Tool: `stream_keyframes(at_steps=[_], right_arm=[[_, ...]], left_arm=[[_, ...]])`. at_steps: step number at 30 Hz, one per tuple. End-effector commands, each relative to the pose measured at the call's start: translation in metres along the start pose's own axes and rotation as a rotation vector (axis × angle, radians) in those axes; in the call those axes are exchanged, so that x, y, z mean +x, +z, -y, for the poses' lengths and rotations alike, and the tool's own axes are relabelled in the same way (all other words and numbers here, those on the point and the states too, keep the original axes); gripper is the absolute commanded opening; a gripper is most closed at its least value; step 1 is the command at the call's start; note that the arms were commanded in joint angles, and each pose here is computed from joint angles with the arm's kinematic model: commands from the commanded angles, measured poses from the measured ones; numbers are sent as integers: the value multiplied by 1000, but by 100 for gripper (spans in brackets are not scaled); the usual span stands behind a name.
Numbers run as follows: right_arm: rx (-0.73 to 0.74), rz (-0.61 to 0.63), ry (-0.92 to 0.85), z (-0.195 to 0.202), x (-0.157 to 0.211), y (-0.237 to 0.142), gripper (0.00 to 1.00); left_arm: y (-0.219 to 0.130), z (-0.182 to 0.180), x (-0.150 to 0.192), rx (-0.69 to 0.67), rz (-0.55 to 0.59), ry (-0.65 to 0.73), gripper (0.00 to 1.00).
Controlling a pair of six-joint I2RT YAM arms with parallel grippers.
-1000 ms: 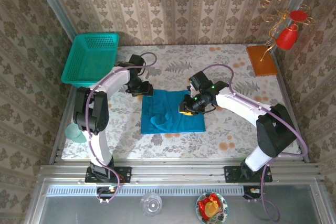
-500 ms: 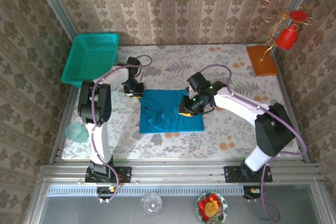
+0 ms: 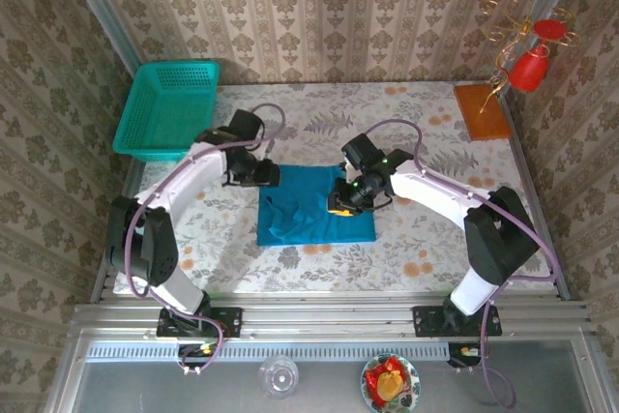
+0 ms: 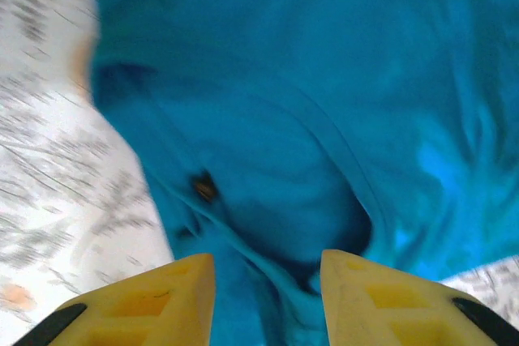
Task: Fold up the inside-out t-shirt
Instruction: Smooth out the T-shirt at the center of the table.
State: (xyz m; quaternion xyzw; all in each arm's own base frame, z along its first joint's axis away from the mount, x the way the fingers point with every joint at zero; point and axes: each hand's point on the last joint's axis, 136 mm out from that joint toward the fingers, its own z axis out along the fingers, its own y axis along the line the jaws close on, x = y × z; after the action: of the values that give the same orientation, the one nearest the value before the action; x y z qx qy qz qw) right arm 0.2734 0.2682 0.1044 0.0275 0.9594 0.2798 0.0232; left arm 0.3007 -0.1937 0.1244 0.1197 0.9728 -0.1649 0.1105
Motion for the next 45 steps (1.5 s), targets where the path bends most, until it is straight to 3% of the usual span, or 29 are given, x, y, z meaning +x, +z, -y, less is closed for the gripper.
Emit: stream_keyframes(at_steps=[1, 5, 11, 15, 18, 21, 24, 31, 33, 36, 45], right_arm=[[17, -8, -19, -3, -2, 0, 23], [15, -19, -25, -5, -3, 2, 23], [36, -18, -31, -1, -3, 2, 23], [67, -28, -26, 8, -4, 12, 23], [109, -15, -13, 21, -8, 18, 22], [159, -19, 4, 36, -8, 22, 22], [191, -7, 1, 43, -9, 18, 22], [172, 34, 4, 43, -11, 1, 22], [168, 38, 3, 42, -12, -1, 22], [163, 39, -2, 40, -13, -3, 22], [196, -6, 2, 53, -9, 10, 23]], left_arm=[[16, 15, 43, 55, -129, -39, 41], [37, 17, 68, 26, -183, -38, 40], [48, -22, 98, -179, -223, -67, 19], [52, -38, 118, -237, -260, -103, 15], [57, -43, 129, -247, -274, -125, 17], [54, -50, 131, -287, -274, -131, 25], [42, -52, 117, -296, -197, -140, 28], [20, -40, 70, -31, 6, -274, 36], [25, -30, 61, 68, -3, -295, 34], [37, -27, 62, 100, -57, -294, 31], [54, -60, 79, -71, -124, -275, 31]])
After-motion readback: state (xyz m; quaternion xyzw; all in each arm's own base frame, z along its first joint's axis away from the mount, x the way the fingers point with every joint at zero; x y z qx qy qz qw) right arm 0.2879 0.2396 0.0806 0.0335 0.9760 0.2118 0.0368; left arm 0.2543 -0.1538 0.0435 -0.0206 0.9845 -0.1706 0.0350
